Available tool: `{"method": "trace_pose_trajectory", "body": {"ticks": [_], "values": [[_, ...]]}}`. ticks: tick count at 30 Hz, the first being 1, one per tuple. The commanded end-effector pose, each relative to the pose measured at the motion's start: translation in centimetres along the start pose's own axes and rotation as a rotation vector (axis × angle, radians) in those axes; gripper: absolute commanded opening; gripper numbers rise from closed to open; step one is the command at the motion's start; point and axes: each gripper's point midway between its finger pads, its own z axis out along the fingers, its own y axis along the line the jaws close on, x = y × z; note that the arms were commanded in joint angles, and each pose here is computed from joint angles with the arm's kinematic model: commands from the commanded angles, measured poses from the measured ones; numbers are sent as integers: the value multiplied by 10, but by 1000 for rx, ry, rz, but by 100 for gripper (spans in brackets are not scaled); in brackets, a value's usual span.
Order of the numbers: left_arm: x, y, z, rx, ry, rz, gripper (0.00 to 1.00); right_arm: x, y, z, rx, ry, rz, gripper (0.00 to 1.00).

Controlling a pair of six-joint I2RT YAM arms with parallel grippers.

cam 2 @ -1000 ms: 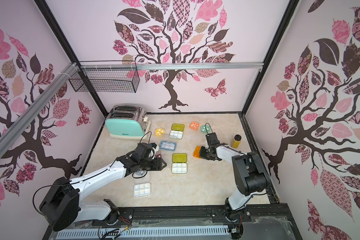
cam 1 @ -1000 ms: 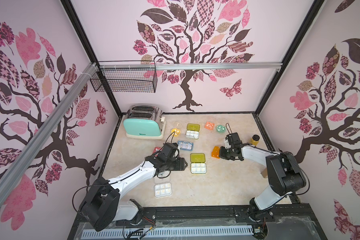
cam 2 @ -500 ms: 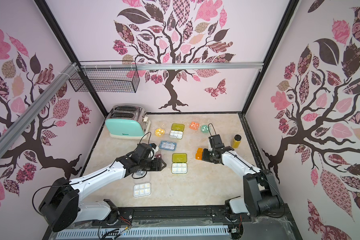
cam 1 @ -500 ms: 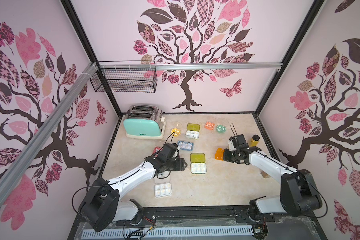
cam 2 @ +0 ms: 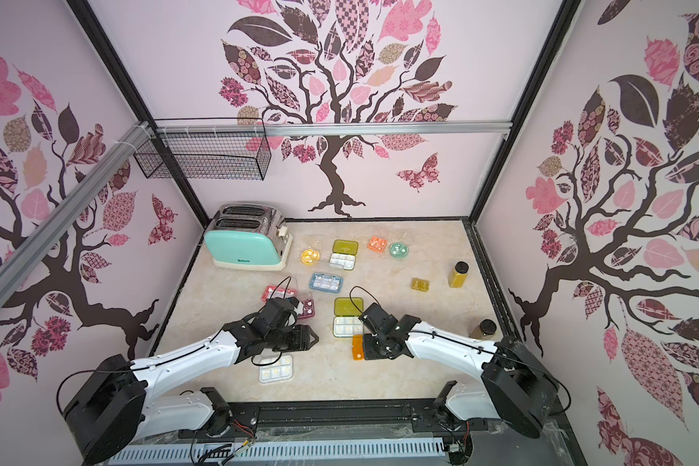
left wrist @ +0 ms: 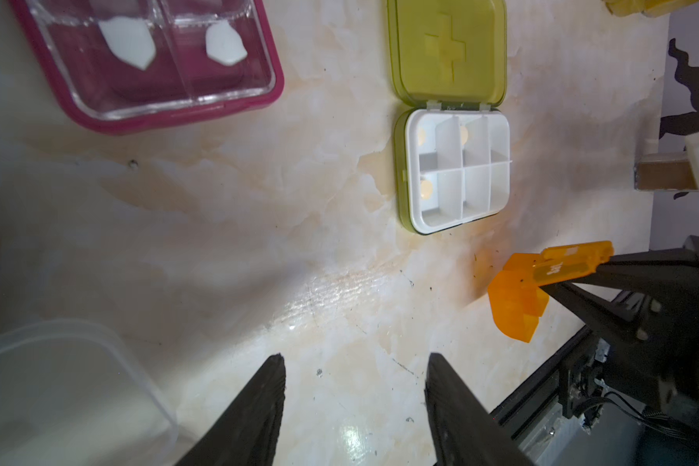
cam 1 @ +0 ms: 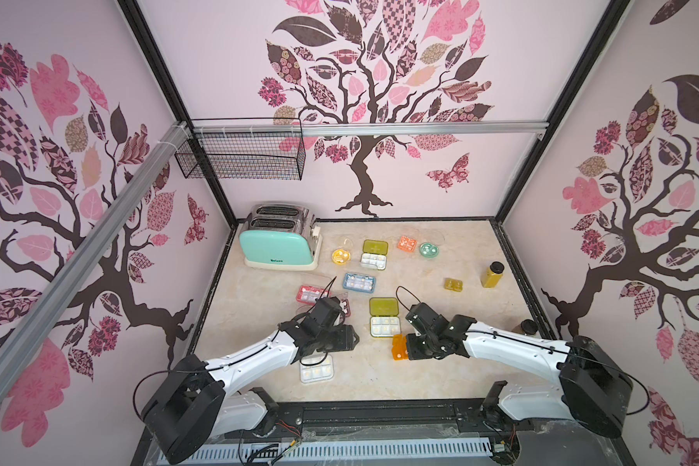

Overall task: Close pillboxes
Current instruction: Place the pillbox at the center of the board, then adjust the pillbox at the center of the board.

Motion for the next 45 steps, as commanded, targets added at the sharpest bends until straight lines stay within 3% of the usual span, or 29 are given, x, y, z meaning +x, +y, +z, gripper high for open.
{"method": "trace_pose_trajectory", "body": {"ticks": [1,16,19,22,26,30,35,39,45], "values": [[-13,-8,-7,23,-74,-37,57,-17,2,-2,30,-66,86,0],[4,-36,10,72,-30,-14,54,-15,28,7,50,-69,44,5],[8,-34,17,45,-14,2,54,-14,36,7,35,-68,37,12],[13,-36,22,57,5,1,54,-14,34,0,35,-77,36,30],[13,-39,22,66,11,5,54,-8,29,-16,16,-80,13,41],[16,-43,22,82,25,6,54,-4,32,-32,-59,-77,-25,41],[28,-57,22,111,44,18,54,-25,34,-44,-178,-71,14,38],[34,-67,33,173,54,-33,54,-47,33,-42,-159,-103,-12,37],[42,-74,49,148,87,0,55,-66,53,-33,-200,-107,-27,34]]}}
